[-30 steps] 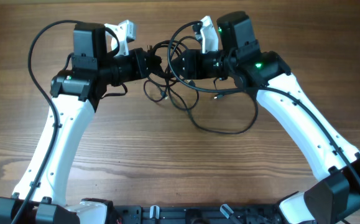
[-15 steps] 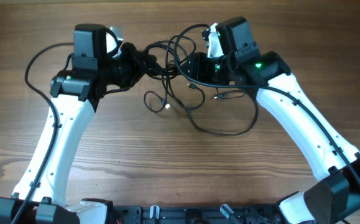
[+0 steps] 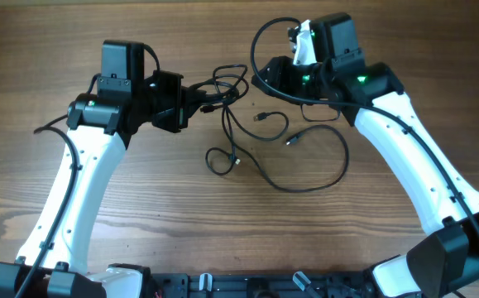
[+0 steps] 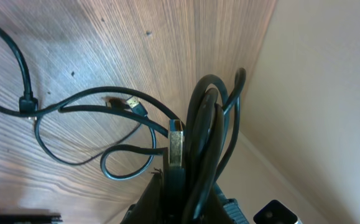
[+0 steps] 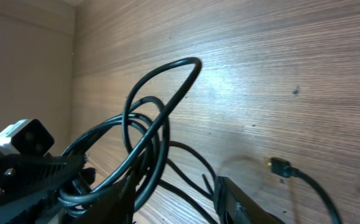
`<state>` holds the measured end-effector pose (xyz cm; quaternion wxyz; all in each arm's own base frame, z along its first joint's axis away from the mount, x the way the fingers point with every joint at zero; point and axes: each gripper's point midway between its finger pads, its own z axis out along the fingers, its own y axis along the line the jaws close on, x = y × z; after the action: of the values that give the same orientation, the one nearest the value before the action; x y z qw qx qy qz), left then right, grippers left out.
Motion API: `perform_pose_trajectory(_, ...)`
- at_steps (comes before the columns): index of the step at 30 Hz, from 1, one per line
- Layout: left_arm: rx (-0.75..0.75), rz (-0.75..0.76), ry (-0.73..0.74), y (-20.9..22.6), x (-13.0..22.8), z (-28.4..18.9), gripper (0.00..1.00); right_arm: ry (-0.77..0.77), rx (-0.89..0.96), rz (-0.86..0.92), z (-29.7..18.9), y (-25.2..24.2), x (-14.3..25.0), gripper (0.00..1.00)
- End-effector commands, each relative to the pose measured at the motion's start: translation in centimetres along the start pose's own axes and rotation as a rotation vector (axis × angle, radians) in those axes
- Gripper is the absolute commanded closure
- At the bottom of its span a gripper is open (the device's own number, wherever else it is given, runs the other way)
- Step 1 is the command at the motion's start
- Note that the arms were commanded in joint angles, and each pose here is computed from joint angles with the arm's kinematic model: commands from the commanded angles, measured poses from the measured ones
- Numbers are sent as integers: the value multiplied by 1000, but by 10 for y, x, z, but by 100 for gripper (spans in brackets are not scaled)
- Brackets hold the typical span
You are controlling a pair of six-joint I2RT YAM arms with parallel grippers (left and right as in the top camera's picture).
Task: Untangle cables
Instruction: 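Pull the grasped strand out to the upper right with the right gripper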
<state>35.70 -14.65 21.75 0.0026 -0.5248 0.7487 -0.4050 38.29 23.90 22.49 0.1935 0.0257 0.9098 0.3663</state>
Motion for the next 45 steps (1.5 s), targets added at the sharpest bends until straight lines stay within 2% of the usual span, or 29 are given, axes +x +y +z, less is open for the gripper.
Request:
perform_pose_trajectory(1, 15, -23, 71, -4, 15, -4, 96, 13, -33, 0, 0, 10, 2, 59)
perform_pose_trajectory(7, 15, -21, 97, -4, 19, -4, 96, 55, -60, 12, 15, 16, 11, 62)
perform_pose_trajectory(10, 33, 76, 88, -8, 18, -4, 95, 68, -90, -2, 16, 22, 13, 62)
perform_pose_trajectory(13, 61, 369, -15, -16, 2, -4, 93, 44, -146, -61, 3, 38, 10, 57)
perform_pose_trajectory(16, 121, 878, -91, -37, -2, -6, 96, 38, -173, -98, -7, 47, 12, 53)
perform_pose_trajectory(18, 152, 1108, -101, -44, 2, -7, 96, 39, -171, -102, -8, 47, 13, 52)
perform_pose_trajectory(22, 237, 1540, -26, -45, 26, -9, 96, 30, -247, -177, -15, 64, 12, 51)
perform_pose_trajectory(24, 229, 1637, -29, -42, 26, -8, 96, -15, -276, -228, -25, 75, 5, 48)
perform_pose_trajectory(29, 294, 1614, 51, -40, 41, -11, 96, -99, -207, -225, -32, 70, -8, 48)
perform_pose_trajectory(36, 313, 1262, 74, -53, 43, -13, 96, -63, -109, -180, -3, 59, 7, 55)
perform_pose_trajectory(39, 305, 1178, 93, -51, 44, -13, 96, -46, -111, -176, 6, 60, 11, 56)
perform_pose_trajectory(45, 335, 1126, 178, -49, 57, -16, 96, -47, -53, -141, 24, 43, 7, 60)
